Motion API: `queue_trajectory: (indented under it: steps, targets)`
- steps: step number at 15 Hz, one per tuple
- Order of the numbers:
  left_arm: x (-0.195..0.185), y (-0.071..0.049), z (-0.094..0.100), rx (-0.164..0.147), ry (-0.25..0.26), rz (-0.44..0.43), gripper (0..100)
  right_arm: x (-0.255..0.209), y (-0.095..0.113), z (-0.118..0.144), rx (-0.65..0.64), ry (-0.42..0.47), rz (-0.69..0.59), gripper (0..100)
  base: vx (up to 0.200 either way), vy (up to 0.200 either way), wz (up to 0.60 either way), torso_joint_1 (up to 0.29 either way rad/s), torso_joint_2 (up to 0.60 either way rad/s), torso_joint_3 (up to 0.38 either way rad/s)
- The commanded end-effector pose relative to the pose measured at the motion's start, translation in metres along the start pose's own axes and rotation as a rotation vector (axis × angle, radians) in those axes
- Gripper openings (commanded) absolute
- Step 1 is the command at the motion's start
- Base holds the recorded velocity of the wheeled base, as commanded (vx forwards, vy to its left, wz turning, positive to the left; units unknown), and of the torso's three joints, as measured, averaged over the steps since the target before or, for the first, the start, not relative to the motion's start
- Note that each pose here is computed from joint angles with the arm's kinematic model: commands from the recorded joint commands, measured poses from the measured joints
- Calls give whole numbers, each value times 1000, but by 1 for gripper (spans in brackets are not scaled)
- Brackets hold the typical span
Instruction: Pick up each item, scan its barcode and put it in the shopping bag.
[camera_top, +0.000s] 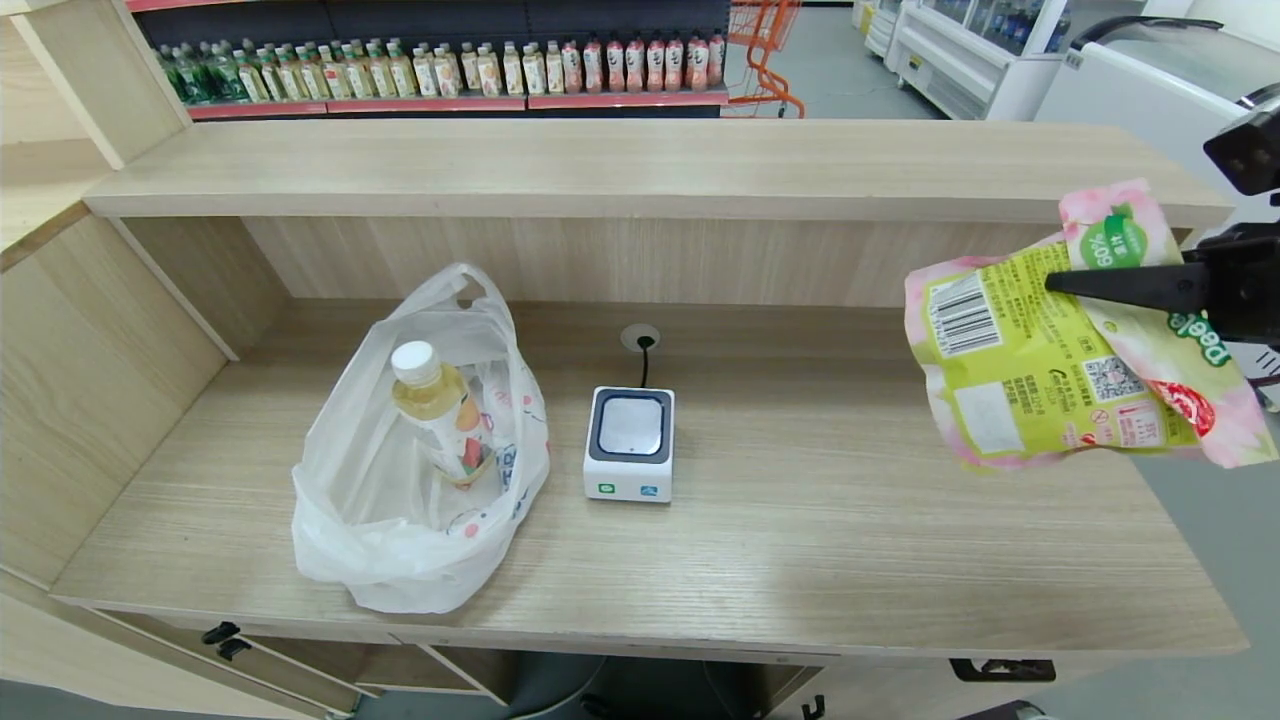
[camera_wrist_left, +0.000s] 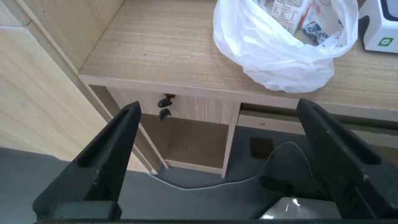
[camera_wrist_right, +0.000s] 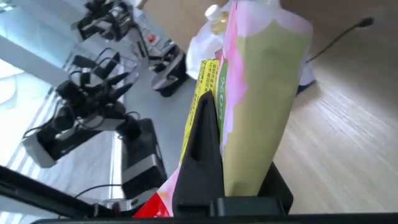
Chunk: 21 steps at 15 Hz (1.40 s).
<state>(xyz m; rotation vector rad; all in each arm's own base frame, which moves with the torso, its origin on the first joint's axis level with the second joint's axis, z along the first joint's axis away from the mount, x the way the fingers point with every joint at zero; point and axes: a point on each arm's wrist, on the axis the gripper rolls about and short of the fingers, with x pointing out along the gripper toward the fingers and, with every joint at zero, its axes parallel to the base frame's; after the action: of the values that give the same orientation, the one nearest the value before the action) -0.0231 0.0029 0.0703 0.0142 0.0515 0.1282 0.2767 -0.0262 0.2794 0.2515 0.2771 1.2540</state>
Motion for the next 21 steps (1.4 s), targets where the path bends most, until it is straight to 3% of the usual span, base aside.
queue_trajectory:
  steps: [1, 8, 10, 14, 17, 21]
  targets:
    - [0, 0, 0, 0, 0, 0, 100, 11, 15, 0, -1, 10, 73, 0, 0, 0, 0, 0, 0, 0]
    - [0, 0, 0, 0, 0, 0, 100, 33, 39, -14, -65, 41, 179, 0, 0, 0, 0, 0, 0, 0]
    - [0, 0, 0, 0, 0, 0, 100, 41, 47, -26, -190, 44, 225, 0, 0, 0, 0, 0, 0, 0]
    - [0, 0, 0, 0, 0, 0, 100, 53, 70, -26, -307, 46, 307, 0, 0, 0, 0, 0, 0, 0]
    - [0, 0, 0, 0, 0, 0, 100, 53, 86, -32, -319, 51, 337, 0, 0, 0, 0, 0, 0, 0]
    - [0, 0, 0, 0, 0, 2, 100, 52, 86, -54, -316, 60, 340, 0, 0, 0, 0, 0, 0, 0]
